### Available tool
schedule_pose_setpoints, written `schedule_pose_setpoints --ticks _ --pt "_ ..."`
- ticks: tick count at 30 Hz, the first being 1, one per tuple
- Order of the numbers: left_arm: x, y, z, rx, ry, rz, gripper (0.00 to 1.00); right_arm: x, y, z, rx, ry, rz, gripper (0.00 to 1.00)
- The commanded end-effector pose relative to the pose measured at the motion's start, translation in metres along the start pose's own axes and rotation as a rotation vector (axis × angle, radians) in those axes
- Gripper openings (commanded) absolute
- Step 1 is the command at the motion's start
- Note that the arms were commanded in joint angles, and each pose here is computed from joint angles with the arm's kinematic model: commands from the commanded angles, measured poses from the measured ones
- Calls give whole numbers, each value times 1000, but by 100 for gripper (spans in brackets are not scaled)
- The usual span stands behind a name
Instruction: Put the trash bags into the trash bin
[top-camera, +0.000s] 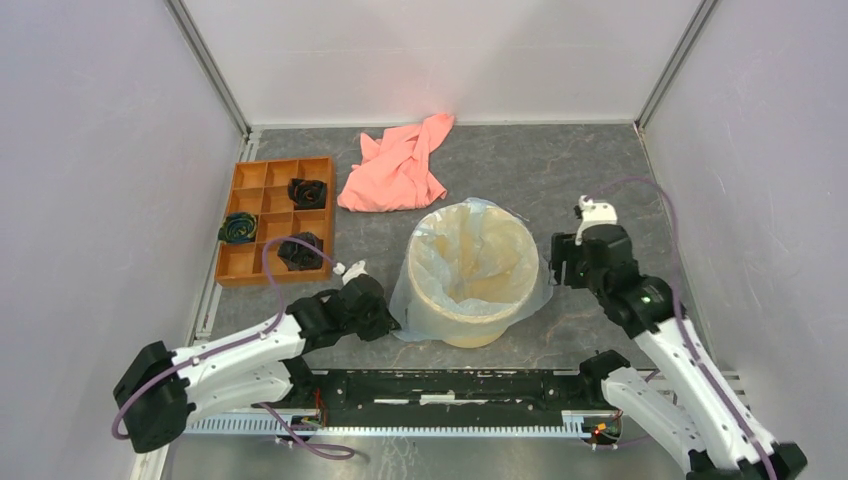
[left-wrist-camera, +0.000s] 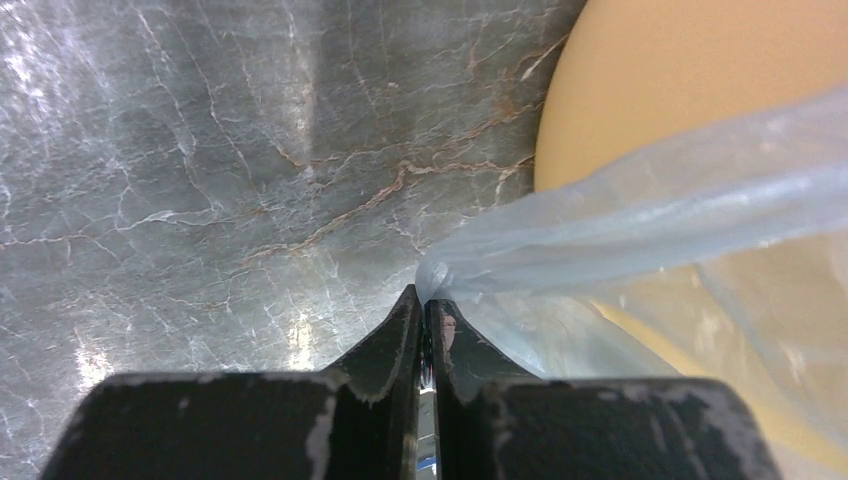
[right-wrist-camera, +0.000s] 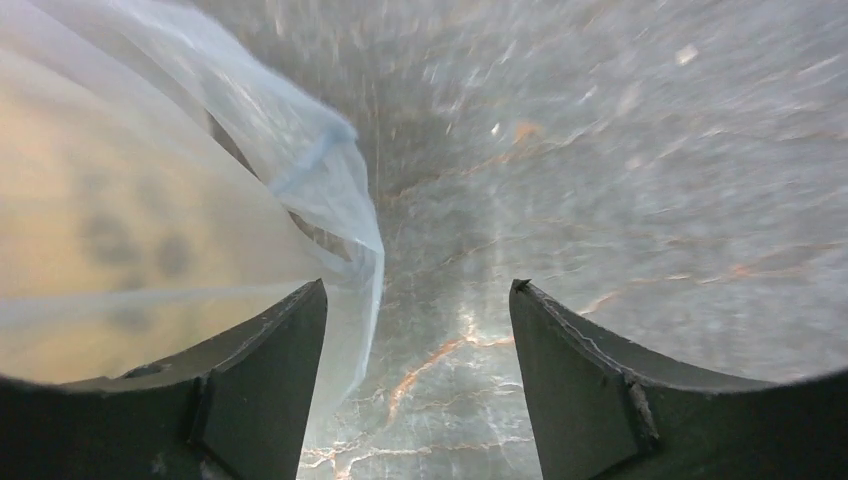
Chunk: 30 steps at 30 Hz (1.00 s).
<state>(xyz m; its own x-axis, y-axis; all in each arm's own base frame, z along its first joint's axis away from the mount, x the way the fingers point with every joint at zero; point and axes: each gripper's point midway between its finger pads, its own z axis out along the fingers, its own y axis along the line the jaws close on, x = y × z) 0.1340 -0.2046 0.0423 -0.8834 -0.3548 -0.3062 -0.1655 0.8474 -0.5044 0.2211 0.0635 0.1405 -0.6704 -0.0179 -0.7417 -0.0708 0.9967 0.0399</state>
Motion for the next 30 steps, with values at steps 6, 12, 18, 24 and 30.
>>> schedule_pose_setpoints --ticks 6,12,18,24,30 --pt "-11 -20 -6 84 -41 38 15 -125 16 -110 -143 -278 -204 78" --pt "-8 -18 0 63 -22 62 15 -155 138 -113 -673 -290 -255 77" --pt "-10 -16 -1 73 -44 29 15 -82 198 -73 -684 -92 -435 62" --pt "-11 -17 -6 80 -50 39 15 -12 194 -29 -460 92 -662 45" --pt "-9 -22 -4 95 -35 36 15 -18 272 -85 -934 -58 -492 40"
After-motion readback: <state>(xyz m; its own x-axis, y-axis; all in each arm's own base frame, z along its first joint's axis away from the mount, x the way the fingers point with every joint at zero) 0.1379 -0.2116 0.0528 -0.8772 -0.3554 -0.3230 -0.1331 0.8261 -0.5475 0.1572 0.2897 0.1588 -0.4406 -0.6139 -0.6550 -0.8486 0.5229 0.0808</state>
